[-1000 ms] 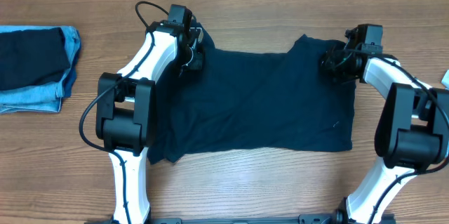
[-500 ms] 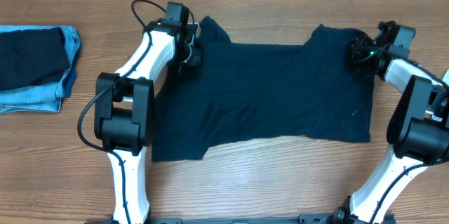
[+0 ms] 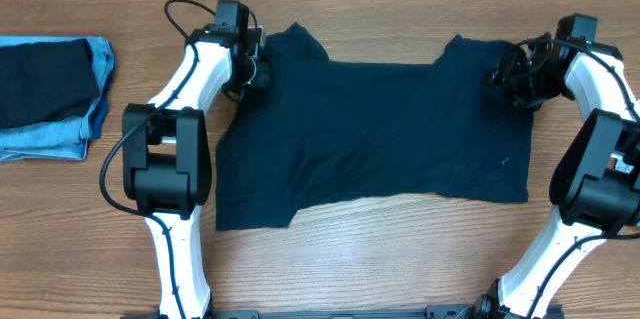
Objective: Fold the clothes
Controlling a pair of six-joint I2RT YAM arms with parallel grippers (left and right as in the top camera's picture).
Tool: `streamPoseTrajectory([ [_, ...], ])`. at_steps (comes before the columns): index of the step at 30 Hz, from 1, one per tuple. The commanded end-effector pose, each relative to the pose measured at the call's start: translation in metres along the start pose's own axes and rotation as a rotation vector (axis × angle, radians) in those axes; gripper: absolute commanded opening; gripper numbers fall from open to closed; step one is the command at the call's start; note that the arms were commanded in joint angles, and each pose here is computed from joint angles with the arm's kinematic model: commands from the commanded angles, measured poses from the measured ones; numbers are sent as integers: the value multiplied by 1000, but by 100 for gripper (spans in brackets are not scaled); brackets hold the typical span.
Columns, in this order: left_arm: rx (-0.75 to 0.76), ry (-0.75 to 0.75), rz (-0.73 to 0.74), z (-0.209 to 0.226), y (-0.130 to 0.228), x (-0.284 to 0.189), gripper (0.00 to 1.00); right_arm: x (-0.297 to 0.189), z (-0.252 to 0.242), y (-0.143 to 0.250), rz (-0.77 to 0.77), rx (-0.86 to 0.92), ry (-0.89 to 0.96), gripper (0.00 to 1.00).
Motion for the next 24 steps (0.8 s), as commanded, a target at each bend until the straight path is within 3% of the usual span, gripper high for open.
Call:
streamPoseTrajectory([
  [1,-3,6,15,0,2,2,25,-2,-6,1,18,-50,104,63],
  [12,-3,5,15,0,2,2,24,4,-16,7,35,-81,199,61],
  [22,-13,8,-20,6,-5,1,24,24,-18,34,125,-56,104,51],
  [24,-20,6,-22,9,-7,0,24,24,-16,37,145,-50,92,44],
])
Point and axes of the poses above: each gripper's point midway between its finger pads, its own x axis out along the fingers, its own z axis along the line the jaws close on, y = z × x, the point moved 10 cm from there along -x, back along the fingers, and after that the axes turned 14 degrees about -x, right-handed, at the moved point
